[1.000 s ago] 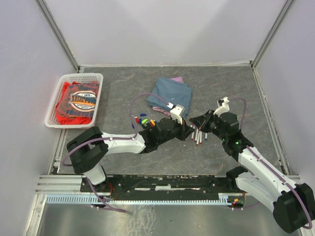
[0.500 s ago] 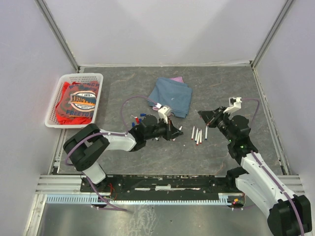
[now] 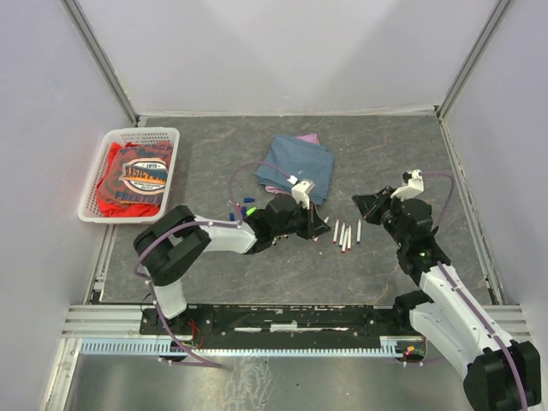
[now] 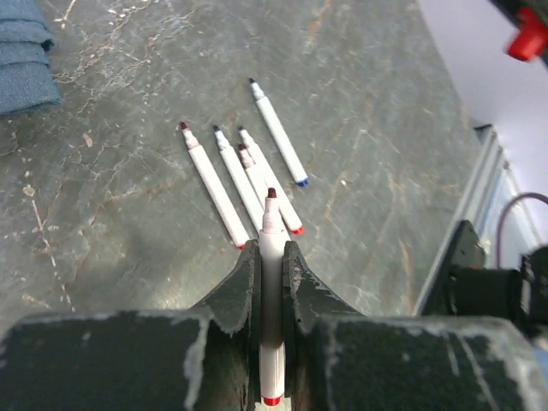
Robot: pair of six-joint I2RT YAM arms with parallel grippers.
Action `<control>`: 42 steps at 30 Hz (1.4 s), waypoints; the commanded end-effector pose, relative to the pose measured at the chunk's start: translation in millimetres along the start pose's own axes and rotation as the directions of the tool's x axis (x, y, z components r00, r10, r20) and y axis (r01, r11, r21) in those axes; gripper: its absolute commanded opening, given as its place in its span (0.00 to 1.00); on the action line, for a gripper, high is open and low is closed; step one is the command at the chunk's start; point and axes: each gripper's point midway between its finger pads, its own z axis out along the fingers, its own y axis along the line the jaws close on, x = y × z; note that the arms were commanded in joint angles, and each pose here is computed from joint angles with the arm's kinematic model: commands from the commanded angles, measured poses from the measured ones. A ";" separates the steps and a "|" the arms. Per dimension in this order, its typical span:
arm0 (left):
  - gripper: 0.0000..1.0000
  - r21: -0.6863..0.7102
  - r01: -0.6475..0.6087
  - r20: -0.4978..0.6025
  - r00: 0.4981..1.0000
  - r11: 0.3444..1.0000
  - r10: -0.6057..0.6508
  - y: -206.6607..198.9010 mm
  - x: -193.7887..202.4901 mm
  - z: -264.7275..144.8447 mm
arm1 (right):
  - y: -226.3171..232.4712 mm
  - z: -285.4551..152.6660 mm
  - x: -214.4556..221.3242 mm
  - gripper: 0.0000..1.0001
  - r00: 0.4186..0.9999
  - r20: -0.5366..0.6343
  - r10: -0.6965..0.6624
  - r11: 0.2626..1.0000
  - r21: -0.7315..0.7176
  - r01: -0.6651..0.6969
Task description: Open the pen caps
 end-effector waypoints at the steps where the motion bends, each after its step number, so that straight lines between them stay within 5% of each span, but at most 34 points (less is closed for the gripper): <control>1: 0.03 -0.229 -0.003 0.010 1.000 0.973 0.006 39.0 7.4 22.3 | -8.6 -2.1 -13.6 0.01 0.999 0.027 -0.033 0.997 0.076 0.031; 7: 0.03 -0.370 -0.020 0.027 0.999 0.929 0.032 64.8 13.1 35.6 | -8.3 -2.8 -9.3 0.01 0.999 0.017 -0.033 0.997 0.064 0.032; 16: 0.08 -0.365 -0.027 -0.001 1.000 0.931 0.029 61.8 20.9 59.1 | -12.6 -2.1 -2.0 0.01 1.000 -0.008 -0.029 0.997 0.075 0.030; 31: 0.37 -0.377 -0.034 -0.010 0.999 0.925 0.032 53.9 21.1 58.2 | -12.4 1.2 2.5 0.01 0.999 -0.030 -0.030 0.997 0.068 0.032; 42: 0.39 -0.415 -0.027 0.164 0.981 0.909 0.104 34.1 -32.8 2.1 | 7.2 11.9 4.1 0.01 0.992 -0.089 -0.086 0.996 0.004 0.087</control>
